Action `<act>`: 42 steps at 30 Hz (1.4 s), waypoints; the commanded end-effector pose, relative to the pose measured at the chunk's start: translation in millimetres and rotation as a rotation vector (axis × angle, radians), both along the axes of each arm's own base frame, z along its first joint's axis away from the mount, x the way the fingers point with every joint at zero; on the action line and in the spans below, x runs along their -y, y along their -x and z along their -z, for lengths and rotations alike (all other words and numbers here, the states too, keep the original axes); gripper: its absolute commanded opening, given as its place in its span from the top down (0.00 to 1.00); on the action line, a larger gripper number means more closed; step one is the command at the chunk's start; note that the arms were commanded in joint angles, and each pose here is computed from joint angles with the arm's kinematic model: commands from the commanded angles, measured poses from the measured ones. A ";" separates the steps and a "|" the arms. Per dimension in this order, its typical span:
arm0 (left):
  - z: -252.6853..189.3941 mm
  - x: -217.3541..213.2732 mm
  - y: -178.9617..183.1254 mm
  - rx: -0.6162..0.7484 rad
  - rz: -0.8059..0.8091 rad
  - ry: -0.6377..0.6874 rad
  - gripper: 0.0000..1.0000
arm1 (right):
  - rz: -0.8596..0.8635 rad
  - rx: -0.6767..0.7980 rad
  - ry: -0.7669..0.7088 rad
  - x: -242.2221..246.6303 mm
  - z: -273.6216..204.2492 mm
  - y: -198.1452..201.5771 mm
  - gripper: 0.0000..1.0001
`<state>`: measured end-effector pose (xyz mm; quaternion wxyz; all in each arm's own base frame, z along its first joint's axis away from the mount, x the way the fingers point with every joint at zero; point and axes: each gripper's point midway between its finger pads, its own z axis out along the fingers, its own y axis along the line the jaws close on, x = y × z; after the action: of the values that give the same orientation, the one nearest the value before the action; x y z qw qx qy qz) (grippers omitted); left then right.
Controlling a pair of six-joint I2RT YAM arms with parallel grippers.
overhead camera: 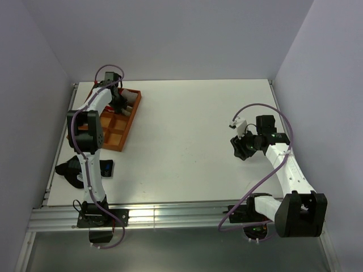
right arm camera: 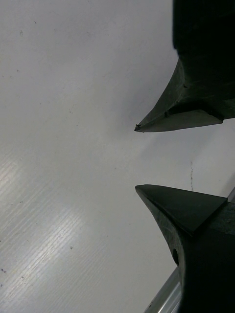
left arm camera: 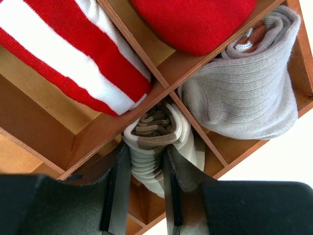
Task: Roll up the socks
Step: Place the sock in the storage box.
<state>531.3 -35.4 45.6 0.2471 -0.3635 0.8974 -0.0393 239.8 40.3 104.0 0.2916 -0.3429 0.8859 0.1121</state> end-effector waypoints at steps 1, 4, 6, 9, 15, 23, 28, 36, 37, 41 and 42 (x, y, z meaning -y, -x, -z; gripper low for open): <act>25.9 -1.5 39.1 -0.147 0.014 -0.026 0.73 | 0.001 0.021 0.012 3.4 -6.3 -2.6 0.46; 5.1 5.4 28.9 -0.102 0.041 -0.008 0.73 | 0.000 0.015 0.009 2.8 -5.8 -1.8 0.46; -4.9 5.1 24.1 -0.091 0.052 -0.019 0.71 | -0.008 0.010 0.004 1.6 -5.3 -1.1 0.46; -16.7 3.4 20.7 -0.064 0.040 -0.041 0.63 | -0.012 0.000 -0.001 0.6 -4.0 -1.0 0.46; -13.0 2.5 26.1 -0.089 0.037 -0.045 0.53 | -0.018 -0.008 -0.014 -1.7 -5.4 -2.7 0.46; -27.7 2.3 21.1 -0.035 0.020 -0.040 0.45 | -0.018 -0.012 -0.009 -0.8 -4.2 -2.1 0.46; -57.0 5.1 10.8 0.049 0.024 -0.041 0.45 | -0.017 -0.015 -0.013 -1.4 -2.9 -3.7 0.46; -91.9 8.7 0.9 0.143 0.031 -0.046 0.45 | -0.015 -0.013 -0.023 -2.7 -4.6 -7.3 0.46; -94.3 7.7 2.5 0.140 0.030 -0.051 0.46 | -0.015 -0.013 -0.023 -2.7 -4.6 -7.3 0.46; -113.1 4.4 4.3 0.175 0.032 -0.069 0.46 | -0.006 0.005 -0.031 -3.8 -10.3 -10.9 0.46; -126.6 4.4 6.4 0.200 0.034 -0.068 0.46 | -0.004 0.009 -0.034 -4.1 -11.9 -11.9 0.46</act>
<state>524.1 -44.1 109.8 0.2891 -0.3448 0.8922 -0.0377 237.0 42.3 95.6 0.2673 -0.3427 0.8915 0.1279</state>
